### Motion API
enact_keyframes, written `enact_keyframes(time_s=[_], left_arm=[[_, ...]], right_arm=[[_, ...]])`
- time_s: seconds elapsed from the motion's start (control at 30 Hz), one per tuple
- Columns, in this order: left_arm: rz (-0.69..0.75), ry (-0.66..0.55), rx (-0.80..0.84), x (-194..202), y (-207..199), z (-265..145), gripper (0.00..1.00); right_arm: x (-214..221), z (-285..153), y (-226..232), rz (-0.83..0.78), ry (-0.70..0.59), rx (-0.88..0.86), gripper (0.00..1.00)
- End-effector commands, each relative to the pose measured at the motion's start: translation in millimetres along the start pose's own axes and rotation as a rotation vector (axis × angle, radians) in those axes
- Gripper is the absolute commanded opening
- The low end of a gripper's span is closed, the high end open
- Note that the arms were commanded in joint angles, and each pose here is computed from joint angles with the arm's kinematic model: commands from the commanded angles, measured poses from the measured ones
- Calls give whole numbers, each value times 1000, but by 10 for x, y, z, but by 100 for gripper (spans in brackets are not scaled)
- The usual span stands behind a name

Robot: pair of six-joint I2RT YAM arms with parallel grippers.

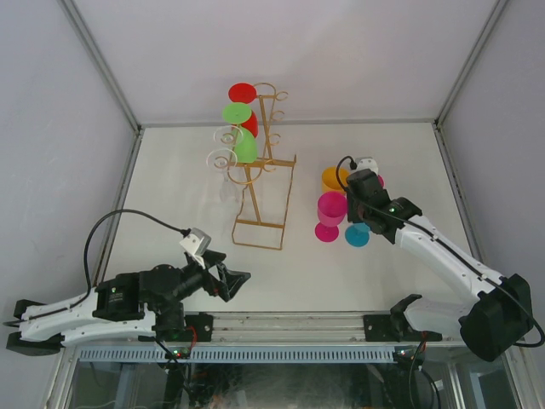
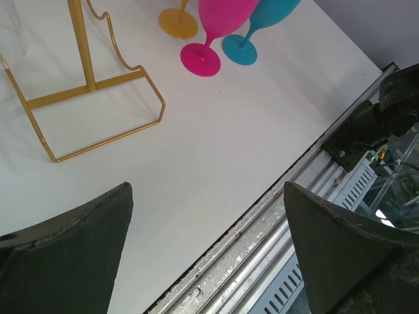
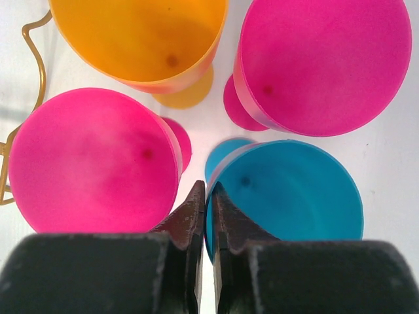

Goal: Take the wine glass off the wine glass rack
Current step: Place the wine glass at the center of the board.

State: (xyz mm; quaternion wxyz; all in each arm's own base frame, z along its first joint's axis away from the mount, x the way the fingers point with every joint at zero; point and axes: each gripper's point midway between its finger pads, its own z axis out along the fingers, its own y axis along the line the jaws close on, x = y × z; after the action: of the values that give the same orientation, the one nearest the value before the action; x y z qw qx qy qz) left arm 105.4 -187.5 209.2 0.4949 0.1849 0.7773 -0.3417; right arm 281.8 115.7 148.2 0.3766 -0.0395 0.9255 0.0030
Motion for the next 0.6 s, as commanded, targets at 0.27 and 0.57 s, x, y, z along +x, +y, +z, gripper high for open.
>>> enact_keyframes(time_s=[0.27,0.57], left_arm=[[-51,-60,14,-262,-67,-76,100],[-52,-56,12,-255,-65,-75,100]], right_arm=[[-288,-78,22,4,-70,-9,8],[-254,-60,-5,-16,-53,6,7]])
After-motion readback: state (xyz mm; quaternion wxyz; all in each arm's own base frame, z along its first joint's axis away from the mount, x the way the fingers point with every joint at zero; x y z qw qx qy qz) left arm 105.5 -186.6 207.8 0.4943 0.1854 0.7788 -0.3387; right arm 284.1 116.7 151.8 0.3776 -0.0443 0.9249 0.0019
